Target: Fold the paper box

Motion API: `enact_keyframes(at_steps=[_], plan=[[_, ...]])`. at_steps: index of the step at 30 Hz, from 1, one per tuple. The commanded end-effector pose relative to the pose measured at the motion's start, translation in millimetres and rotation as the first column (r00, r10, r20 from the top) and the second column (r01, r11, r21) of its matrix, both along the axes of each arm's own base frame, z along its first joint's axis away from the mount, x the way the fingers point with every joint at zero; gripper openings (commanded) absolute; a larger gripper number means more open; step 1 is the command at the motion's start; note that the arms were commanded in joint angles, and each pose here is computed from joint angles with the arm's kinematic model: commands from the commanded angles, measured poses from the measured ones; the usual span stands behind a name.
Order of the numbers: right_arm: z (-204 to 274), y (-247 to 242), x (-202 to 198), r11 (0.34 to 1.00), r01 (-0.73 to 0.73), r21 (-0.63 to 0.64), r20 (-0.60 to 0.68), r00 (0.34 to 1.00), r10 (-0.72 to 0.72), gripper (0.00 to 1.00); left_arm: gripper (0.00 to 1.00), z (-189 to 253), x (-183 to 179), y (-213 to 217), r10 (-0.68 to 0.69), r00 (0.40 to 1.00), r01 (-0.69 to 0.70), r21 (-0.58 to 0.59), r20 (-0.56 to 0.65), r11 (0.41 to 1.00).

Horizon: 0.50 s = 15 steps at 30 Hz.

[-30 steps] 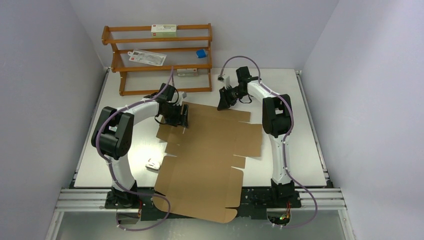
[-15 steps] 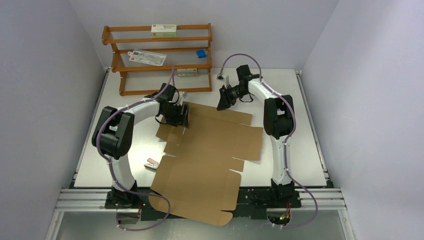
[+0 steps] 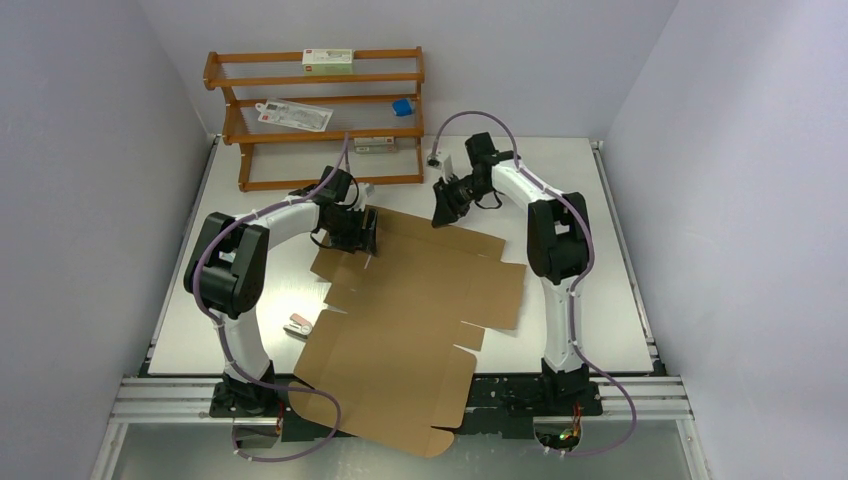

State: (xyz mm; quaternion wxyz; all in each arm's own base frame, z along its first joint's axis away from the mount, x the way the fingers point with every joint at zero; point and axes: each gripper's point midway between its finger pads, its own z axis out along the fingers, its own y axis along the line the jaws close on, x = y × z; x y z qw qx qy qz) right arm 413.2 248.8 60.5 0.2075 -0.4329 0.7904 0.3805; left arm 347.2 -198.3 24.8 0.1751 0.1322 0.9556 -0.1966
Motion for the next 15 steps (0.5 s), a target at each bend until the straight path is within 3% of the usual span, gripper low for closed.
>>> enact_keyframes(at_steps=[1,15], plan=[[13.1,4.7,-4.2,0.999,0.009,-0.045,0.055,0.998,-0.006,0.30,0.70,-4.9,0.2,-1.8,-0.015,1.000,0.015,0.016,-0.007,1.000],[-5.0,13.8,-10.2,0.982,-0.011,-0.186,0.109,0.994,0.032,0.25,0.70,-2.9,0.2,-4.3,-0.016,1.000,0.016,0.002,-0.003,1.000]])
